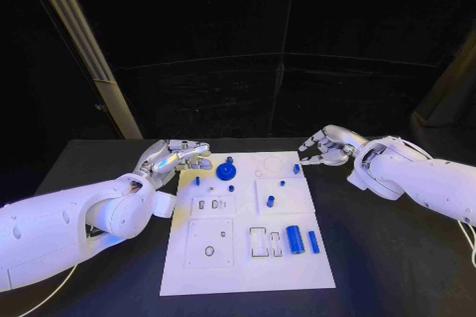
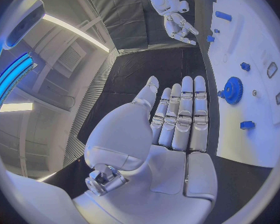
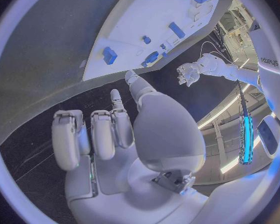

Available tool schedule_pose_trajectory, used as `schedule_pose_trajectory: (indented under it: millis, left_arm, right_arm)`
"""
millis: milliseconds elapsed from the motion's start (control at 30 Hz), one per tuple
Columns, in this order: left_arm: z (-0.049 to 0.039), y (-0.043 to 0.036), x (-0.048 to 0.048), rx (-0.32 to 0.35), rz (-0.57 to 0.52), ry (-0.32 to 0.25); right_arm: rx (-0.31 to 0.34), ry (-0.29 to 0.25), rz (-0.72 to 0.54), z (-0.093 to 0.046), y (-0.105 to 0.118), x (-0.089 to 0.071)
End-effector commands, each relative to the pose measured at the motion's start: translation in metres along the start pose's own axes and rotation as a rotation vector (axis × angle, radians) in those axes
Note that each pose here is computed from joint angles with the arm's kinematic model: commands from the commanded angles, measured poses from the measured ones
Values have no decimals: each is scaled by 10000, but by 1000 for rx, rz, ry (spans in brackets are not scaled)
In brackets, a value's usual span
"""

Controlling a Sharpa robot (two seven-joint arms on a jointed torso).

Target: Assemble the parts on the task board

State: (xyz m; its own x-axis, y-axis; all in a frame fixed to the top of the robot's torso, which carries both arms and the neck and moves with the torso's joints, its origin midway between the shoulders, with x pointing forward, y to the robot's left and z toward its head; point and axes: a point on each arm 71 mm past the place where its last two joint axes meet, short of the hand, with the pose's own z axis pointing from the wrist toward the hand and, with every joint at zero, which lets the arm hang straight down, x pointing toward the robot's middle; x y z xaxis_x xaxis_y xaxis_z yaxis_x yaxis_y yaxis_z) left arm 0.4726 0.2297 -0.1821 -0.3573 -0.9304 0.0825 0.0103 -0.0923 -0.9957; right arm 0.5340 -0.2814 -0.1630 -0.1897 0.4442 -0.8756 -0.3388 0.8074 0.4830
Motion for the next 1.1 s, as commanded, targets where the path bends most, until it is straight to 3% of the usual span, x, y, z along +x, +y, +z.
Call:
schedule_pose_trajectory:
  millis: [33,367,867,1100]
  left_arm:
    - [12,-17,16,17,-3,16]
    - [24,-12,17,17,-3,16]
    - [35,-5,9,17,-2,16]
    - [40,-1,7,16,-1,15]
  right_arm:
    - [-9,13,26,6,-24,10]
    - [20,45,33,18,-101,197]
    - [30,57,30,104,-104,329]
    - [32,88,7,116,-109,410]
